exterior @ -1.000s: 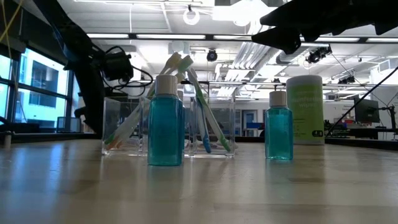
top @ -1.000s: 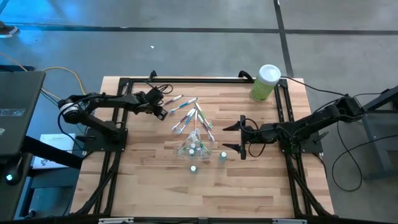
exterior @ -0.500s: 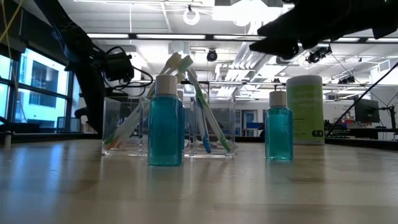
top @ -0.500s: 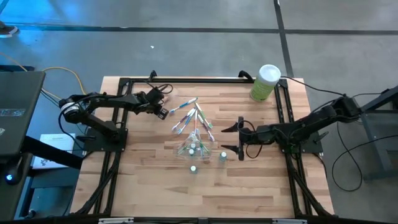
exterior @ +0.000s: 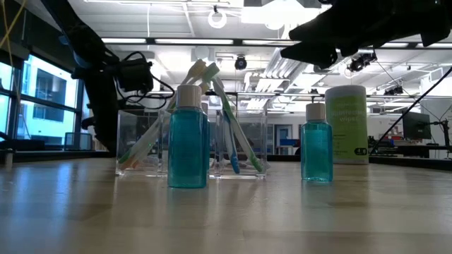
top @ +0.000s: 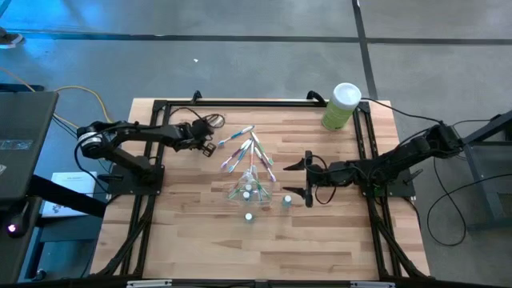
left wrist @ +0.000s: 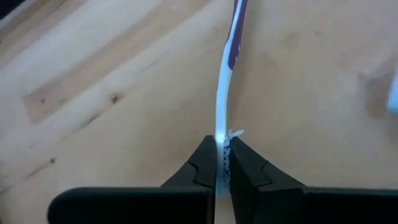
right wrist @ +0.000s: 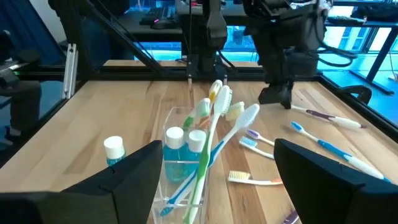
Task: Pick & Place toothbrushing station
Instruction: Put the violet toothbrush into the transparent organizer
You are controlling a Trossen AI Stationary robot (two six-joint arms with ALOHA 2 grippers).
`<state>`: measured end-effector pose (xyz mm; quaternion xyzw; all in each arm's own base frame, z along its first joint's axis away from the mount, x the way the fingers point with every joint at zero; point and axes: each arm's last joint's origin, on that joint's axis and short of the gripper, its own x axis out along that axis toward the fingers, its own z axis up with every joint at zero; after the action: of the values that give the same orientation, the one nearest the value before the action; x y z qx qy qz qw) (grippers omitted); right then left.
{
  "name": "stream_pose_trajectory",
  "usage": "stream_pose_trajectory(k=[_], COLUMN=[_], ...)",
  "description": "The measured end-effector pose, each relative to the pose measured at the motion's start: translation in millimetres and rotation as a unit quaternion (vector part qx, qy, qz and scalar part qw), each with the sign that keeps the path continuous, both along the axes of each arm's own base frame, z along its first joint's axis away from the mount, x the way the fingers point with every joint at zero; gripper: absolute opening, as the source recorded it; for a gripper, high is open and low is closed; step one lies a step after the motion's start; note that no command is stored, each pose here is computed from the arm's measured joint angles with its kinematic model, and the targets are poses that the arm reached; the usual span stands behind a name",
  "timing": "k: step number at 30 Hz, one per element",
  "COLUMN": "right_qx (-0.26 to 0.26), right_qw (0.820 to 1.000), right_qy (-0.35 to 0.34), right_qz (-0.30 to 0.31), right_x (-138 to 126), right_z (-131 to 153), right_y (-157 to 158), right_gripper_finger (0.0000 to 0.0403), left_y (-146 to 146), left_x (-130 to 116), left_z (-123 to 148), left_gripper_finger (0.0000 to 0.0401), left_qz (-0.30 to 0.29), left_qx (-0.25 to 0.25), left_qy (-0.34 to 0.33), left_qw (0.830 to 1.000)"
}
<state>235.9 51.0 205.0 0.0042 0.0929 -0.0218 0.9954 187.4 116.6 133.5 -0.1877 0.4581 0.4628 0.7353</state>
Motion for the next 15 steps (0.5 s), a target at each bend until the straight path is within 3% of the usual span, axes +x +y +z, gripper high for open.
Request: stream_pose_trajectory(k=[9,15], right_qx=[0.002,0.004], right_qw=[1.000,1.000], right_qy=[-0.008,-0.021], right_qz=[0.000,0.000], right_x=[0.3,0.7], right_z=[1.5,4.1], right_y=[0.1,0.0], right_gripper_finger=[0.0283,0.0279], left_y=[-34.6,-59.5], left_x=[4.2,-4.0], left_z=[31.9,62.4], left_gripper_finger=[0.0008,0.0007], left_qz=[-0.036,-0.047], left_qx=[0.073,0.142], left_qy=[-0.045,-0.103], left_qw=[0.996,0.983])
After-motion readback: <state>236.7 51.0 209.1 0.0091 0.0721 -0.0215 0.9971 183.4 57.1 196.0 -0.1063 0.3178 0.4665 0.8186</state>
